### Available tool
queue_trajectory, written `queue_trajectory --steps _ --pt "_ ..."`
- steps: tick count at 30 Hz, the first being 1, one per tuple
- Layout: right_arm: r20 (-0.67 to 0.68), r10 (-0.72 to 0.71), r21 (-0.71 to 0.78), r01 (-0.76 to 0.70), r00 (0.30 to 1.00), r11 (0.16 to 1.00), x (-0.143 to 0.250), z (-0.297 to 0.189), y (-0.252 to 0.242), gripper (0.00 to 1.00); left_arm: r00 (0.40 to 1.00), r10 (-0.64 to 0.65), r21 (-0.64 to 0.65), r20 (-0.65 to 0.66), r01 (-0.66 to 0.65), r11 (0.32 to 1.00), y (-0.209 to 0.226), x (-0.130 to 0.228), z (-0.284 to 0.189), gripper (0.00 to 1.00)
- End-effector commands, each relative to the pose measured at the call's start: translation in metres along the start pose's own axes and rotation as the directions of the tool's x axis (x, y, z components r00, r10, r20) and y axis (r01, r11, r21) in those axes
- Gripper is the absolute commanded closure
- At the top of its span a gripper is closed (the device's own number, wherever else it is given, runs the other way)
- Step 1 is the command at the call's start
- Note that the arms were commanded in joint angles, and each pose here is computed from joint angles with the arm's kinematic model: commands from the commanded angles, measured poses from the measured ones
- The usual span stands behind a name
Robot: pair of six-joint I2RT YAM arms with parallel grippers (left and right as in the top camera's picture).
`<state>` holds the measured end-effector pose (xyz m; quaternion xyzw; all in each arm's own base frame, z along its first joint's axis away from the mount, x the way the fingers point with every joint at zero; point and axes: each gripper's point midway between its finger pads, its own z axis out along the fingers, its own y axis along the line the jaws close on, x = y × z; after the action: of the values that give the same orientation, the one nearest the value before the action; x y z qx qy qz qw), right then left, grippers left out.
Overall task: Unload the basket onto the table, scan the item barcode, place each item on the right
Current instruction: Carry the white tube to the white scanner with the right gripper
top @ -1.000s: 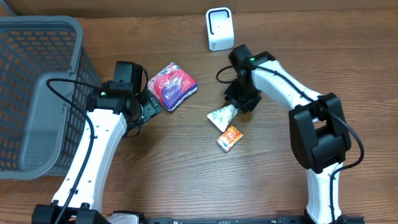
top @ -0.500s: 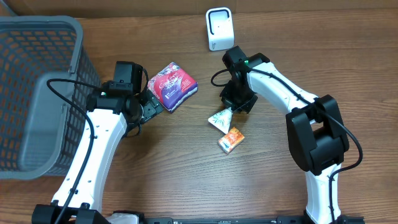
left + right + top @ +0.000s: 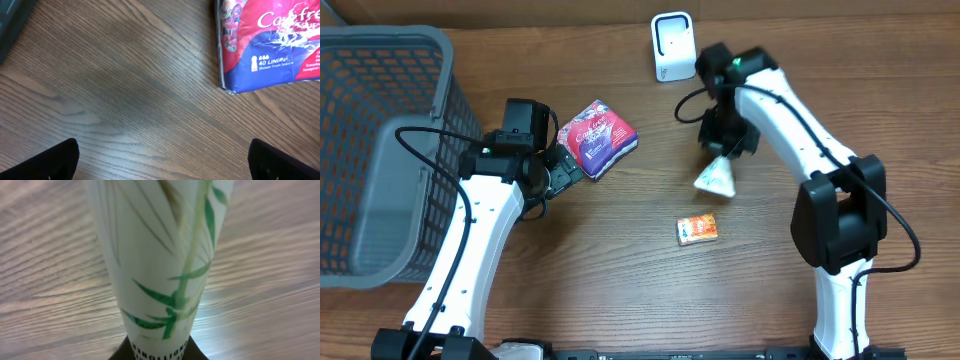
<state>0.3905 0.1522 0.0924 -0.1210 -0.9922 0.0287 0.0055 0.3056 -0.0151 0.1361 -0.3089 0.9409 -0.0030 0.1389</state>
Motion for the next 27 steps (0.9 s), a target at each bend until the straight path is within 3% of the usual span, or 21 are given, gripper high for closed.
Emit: queue_trajectory --steps 1,7,19,27 --pt "0.135 -0.152 0.093 0.140 0.979 0.986 -0.025 -0.029 -0.013 0.96 1.000 -0.008 -0.001 -0.004 0.008 1.000 0.000 0.001 0.001 0.00" --pt "0.134 -0.178 0.106 0.165 0.975 0.981 -0.029 -0.016 -0.012 0.96 1.000 -0.009 0.001 -0.002 0.009 1.000 -0.001 0.000 0.001 0.00" --pt "0.153 -0.169 0.025 0.167 0.974 0.986 -0.035 0.058 0.010 0.96 1.000 -0.008 0.001 -0.002 0.008 1.000 -0.001 0.000 0.001 0.00" --pt "0.231 -0.150 -0.015 0.157 0.961 0.987 -0.053 0.044 0.022 0.96 1.000 -0.009 0.001 -0.002 0.009 1.000 -0.001 0.000 0.001 0.00"
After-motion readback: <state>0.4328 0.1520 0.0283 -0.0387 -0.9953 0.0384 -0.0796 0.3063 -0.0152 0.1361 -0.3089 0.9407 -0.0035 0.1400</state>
